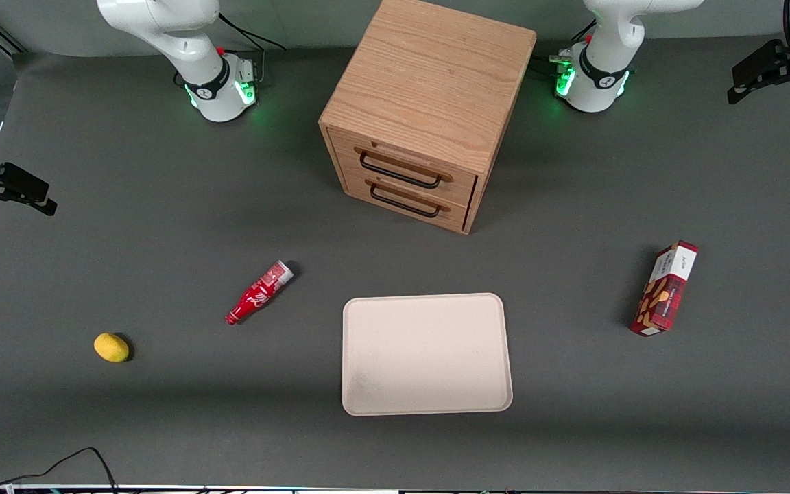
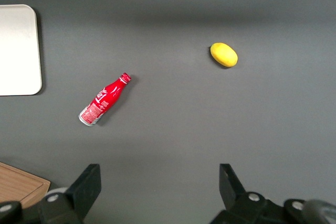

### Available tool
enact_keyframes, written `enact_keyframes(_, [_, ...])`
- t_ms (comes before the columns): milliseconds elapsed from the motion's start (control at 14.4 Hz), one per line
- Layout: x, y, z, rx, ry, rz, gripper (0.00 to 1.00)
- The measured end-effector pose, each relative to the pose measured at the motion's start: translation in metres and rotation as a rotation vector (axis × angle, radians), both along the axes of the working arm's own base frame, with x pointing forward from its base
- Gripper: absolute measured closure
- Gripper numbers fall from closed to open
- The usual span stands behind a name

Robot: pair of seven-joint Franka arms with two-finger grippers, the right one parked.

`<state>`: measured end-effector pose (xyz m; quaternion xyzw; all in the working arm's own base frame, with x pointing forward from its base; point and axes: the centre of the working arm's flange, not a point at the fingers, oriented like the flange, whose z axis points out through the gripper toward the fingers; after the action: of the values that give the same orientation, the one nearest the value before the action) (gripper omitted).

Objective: Place red cookie box on tray

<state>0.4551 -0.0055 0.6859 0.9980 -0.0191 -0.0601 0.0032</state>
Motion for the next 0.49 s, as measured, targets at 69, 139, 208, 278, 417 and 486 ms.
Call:
enact_keyframes(69, [0.0,0.0003,0.0006,0.0,-0.001,0.001,0.0])
enact_keyframes(139, [0.0,0.0013,0.0015,0.0,-0.003,0.004,0.0])
enact_keyframes(208, [-0.0001,0.0028,0.0022,-0.001,-0.005,0.007,0.0])
enact_keyframes(278, [-0.0001,0.004,0.0025,0.0,-0.005,0.01,0.0])
enact_keyframes(417, [0.0004,0.0047,0.0017,0.001,-0.003,0.011,0.0])
enact_keyframes(486, [0.0007,0.0054,0.0012,0.002,-0.001,0.012,0.0])
